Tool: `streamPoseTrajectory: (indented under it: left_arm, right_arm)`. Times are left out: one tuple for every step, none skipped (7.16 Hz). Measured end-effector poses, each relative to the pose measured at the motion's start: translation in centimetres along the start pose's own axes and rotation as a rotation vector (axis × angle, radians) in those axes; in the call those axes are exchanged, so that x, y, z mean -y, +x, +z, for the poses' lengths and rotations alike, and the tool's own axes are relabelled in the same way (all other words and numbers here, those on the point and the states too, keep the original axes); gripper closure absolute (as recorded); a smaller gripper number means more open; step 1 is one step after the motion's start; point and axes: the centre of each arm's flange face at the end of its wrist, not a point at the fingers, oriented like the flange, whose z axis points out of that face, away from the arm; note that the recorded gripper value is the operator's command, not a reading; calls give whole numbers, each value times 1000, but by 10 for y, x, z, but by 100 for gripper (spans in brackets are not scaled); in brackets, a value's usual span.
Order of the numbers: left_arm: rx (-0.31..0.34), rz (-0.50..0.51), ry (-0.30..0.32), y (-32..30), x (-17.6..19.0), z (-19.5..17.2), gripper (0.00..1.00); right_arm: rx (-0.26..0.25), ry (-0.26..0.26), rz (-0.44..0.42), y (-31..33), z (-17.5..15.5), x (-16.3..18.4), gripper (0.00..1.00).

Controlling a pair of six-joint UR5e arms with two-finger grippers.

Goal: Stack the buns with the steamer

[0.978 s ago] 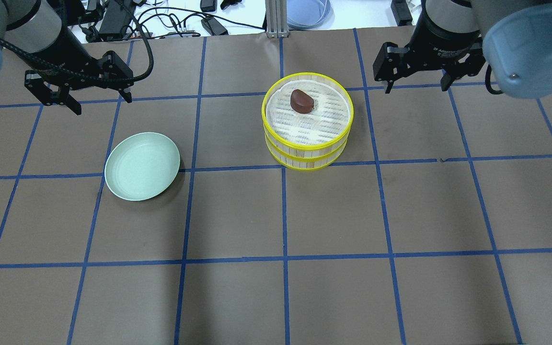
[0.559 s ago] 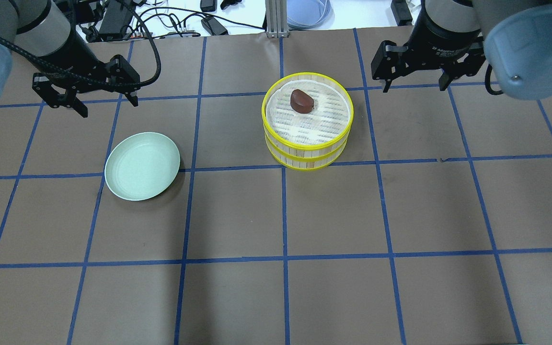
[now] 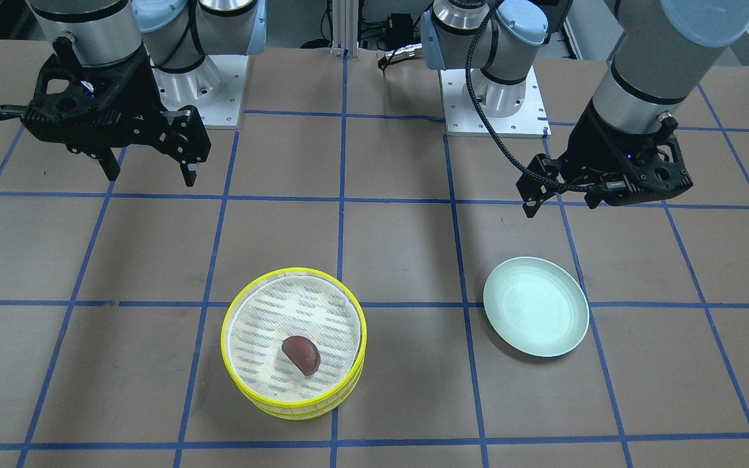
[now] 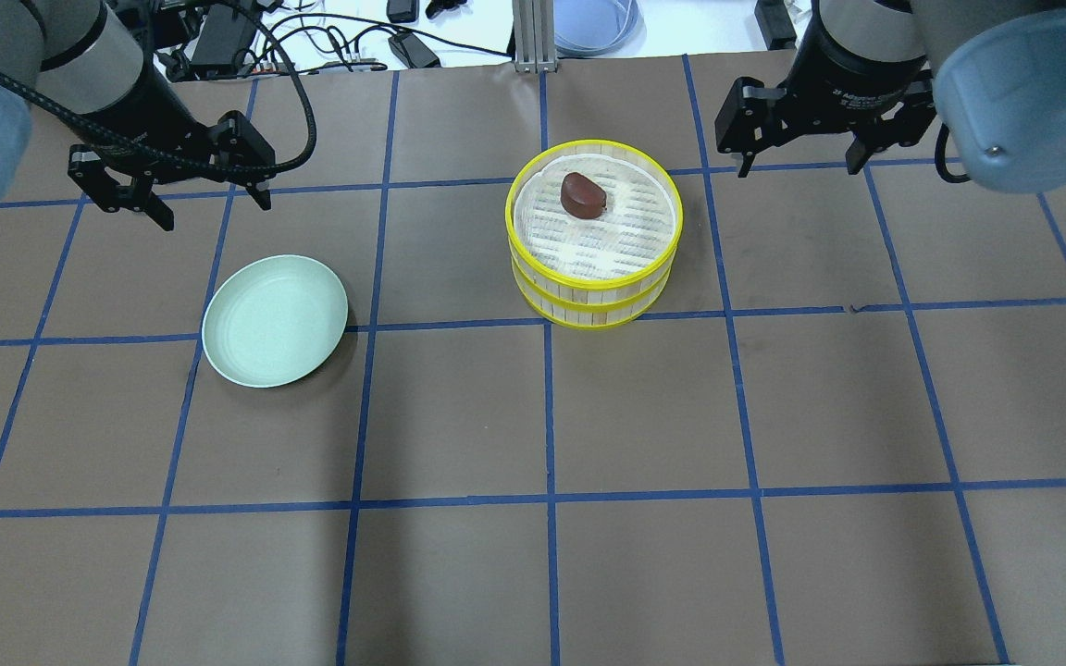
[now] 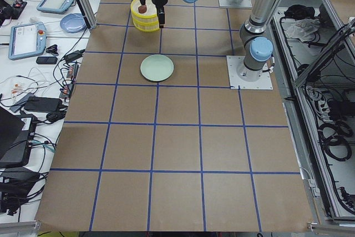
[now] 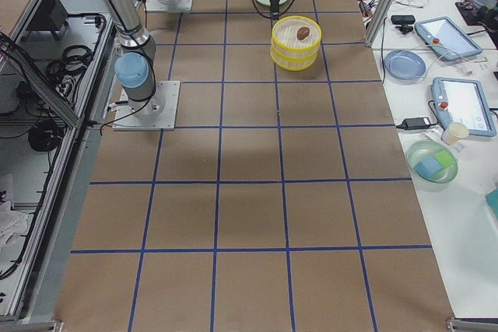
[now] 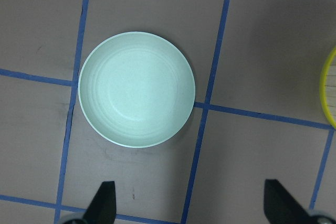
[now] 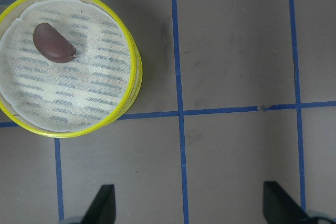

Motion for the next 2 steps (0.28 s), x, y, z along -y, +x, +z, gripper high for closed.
streamPoseTrajectory:
  left_arm:
    - [1, 0, 0, 0, 0, 0, 0]
    - [1, 0, 1, 0, -1, -1, 0]
  right_arm:
    - [1, 0, 0, 0, 0, 0, 0]
    - [0, 0, 0, 0, 0, 0, 0]
